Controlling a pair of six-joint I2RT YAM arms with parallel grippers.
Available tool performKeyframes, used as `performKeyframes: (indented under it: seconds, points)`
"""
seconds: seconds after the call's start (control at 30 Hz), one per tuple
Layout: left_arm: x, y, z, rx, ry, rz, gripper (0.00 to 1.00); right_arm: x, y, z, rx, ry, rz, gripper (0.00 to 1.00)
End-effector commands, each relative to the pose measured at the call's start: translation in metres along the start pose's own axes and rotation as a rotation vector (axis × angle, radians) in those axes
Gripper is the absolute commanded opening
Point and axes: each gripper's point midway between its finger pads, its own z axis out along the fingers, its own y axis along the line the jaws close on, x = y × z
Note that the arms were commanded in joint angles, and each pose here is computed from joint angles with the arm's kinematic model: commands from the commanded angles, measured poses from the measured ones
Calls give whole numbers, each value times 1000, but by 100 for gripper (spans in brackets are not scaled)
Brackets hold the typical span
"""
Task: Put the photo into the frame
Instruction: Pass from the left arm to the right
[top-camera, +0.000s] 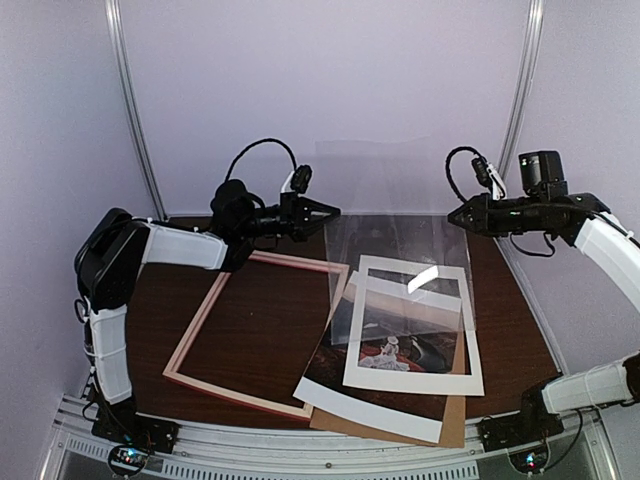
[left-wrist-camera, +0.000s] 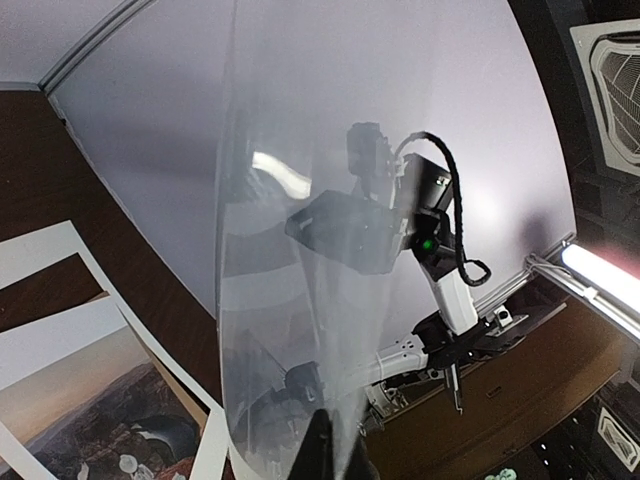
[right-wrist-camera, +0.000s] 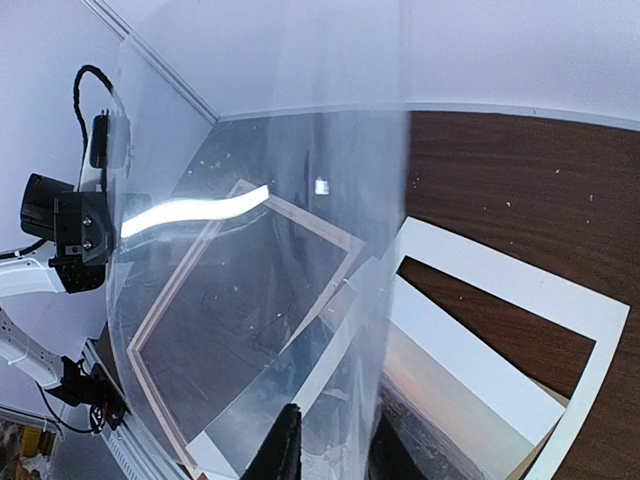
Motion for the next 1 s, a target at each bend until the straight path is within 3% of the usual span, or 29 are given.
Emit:
performKeyframes:
  seconds: [0.0, 0.2, 0.43, 0.63, 0.87, 0.9, 0.97]
  points:
    - [1, -42, 3, 80, 1, 84, 0, -9, 13, -5, -58, -49, -63, 23]
    - [3, -47, 1, 85, 3, 90, 0, -7, 9, 1, -57, -34, -55, 24]
    - [7, -42, 0, 77, 13, 81, 0, -9, 15, 4, -108, -34, -34, 15]
    - [9, -35, -1, 57, 21, 73, 0, -11, 20, 3, -148, -34, -18, 1]
    - [1, 4, -30, -100, -30, 14, 0, -15, 3, -8, -87, -58, 60, 0]
    - [1, 12, -36, -147, -36, 13, 4, -15, 3, -9, -84, -58, 69, 0]
    - [3, 28, -50, -267, -39, 14, 22, -15, 5, -11, -91, -55, 85, 0]
